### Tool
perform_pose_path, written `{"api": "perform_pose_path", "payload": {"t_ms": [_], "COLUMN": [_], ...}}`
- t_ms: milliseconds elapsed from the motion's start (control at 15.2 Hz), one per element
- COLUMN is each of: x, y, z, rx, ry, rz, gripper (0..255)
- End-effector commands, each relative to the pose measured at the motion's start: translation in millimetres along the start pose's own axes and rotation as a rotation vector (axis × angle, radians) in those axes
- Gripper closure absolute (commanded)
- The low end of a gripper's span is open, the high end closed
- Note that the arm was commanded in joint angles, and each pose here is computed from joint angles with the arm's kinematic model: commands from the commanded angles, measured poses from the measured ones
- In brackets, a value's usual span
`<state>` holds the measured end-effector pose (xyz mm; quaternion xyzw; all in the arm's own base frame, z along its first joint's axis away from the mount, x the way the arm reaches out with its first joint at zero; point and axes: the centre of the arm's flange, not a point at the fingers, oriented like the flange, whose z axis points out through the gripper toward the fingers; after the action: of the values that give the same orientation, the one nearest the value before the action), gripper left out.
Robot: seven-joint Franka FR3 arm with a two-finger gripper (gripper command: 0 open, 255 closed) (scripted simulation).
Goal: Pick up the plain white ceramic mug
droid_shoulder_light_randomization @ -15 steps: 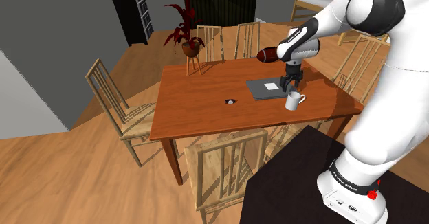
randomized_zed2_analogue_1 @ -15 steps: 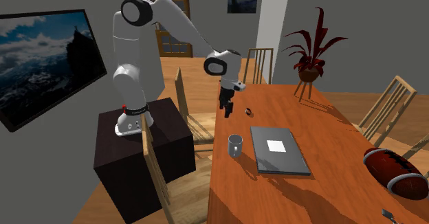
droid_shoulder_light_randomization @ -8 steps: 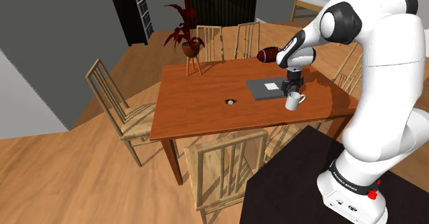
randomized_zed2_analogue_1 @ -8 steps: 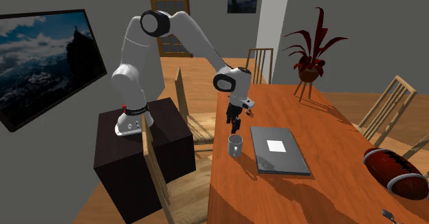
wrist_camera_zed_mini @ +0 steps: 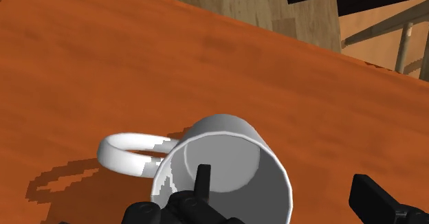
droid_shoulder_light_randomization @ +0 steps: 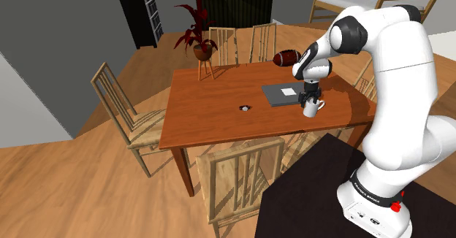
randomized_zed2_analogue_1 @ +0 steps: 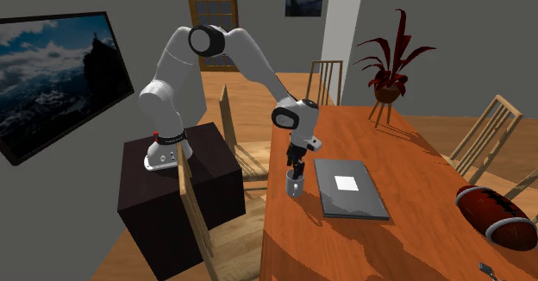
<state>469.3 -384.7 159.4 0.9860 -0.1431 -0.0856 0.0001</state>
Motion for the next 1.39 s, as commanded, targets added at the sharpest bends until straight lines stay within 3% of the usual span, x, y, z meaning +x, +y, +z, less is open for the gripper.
{"api": "perform_pose_path", "payload": {"t_ms": [0, 132, 198, 792, 1320], "x": [2.7, 3.2, 3.0, 3.2, -3.9], "y": [0.4, 0.3, 0.7, 0.3, 1.3], "z": [10.2, 13.2, 13.5, 13.2, -28.4], "rx": [0.0, 0.0, 0.0, 0.0, 0.0], "ry": [0.0, 0.0, 0.0, 0.0, 0.0], "rz": [0.0, 0.0, 0.0, 0.0, 0.0], "gripper": [0, 0, 255, 255, 255]}}
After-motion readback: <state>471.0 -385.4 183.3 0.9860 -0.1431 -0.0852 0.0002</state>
